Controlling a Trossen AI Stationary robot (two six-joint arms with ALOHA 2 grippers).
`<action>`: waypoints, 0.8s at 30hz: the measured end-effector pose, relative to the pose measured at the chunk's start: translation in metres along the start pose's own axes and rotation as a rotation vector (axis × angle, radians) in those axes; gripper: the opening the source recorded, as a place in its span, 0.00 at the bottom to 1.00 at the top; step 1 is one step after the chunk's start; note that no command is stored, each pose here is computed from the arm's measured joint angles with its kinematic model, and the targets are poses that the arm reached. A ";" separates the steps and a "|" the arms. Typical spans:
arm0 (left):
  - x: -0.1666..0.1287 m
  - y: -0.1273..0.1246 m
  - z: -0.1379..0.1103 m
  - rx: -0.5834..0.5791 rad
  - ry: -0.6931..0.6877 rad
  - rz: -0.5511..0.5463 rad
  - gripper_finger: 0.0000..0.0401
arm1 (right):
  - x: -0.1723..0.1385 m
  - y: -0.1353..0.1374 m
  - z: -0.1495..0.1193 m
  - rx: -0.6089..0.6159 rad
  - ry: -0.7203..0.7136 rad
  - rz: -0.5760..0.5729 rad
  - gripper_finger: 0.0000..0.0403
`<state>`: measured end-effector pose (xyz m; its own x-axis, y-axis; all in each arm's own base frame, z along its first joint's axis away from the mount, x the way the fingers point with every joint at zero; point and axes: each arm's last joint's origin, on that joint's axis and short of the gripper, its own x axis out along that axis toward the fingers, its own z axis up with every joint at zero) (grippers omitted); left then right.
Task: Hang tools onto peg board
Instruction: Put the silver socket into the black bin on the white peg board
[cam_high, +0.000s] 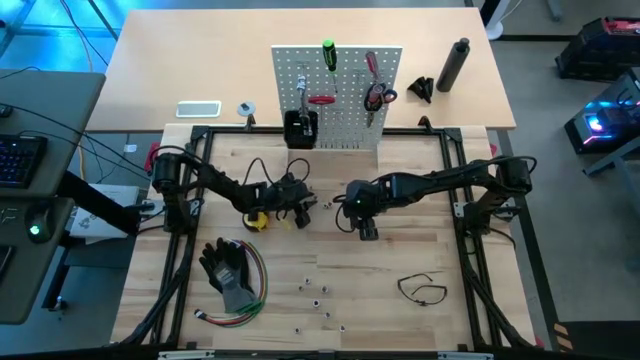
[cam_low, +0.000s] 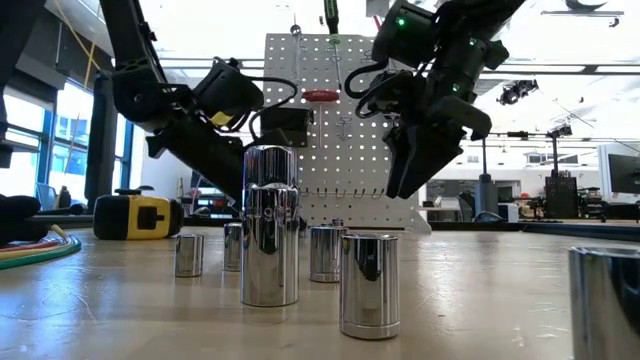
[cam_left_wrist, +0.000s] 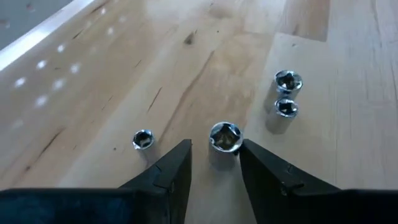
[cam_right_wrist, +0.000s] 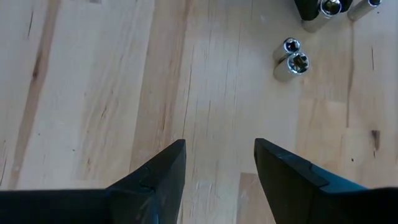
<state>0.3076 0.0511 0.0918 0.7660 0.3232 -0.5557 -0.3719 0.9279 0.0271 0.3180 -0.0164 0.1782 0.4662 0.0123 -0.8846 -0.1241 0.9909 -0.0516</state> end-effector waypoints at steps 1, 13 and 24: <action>0.000 0.000 0.000 0.000 0.003 -0.006 0.31 | 0.000 0.000 0.000 0.000 0.000 0.000 0.46; 0.001 -0.001 0.001 0.000 -0.022 -0.029 0.20 | 0.000 0.000 0.001 -0.001 -0.015 -0.003 0.46; 0.001 -0.002 0.001 0.006 -0.022 -0.030 0.13 | 0.000 0.001 0.002 -0.001 -0.015 -0.001 0.46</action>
<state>0.3096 0.0502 0.0922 0.7880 0.2997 -0.5378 -0.3458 0.9382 0.0160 0.3194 -0.0148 0.1789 0.4792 0.0137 -0.8776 -0.1251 0.9907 -0.0528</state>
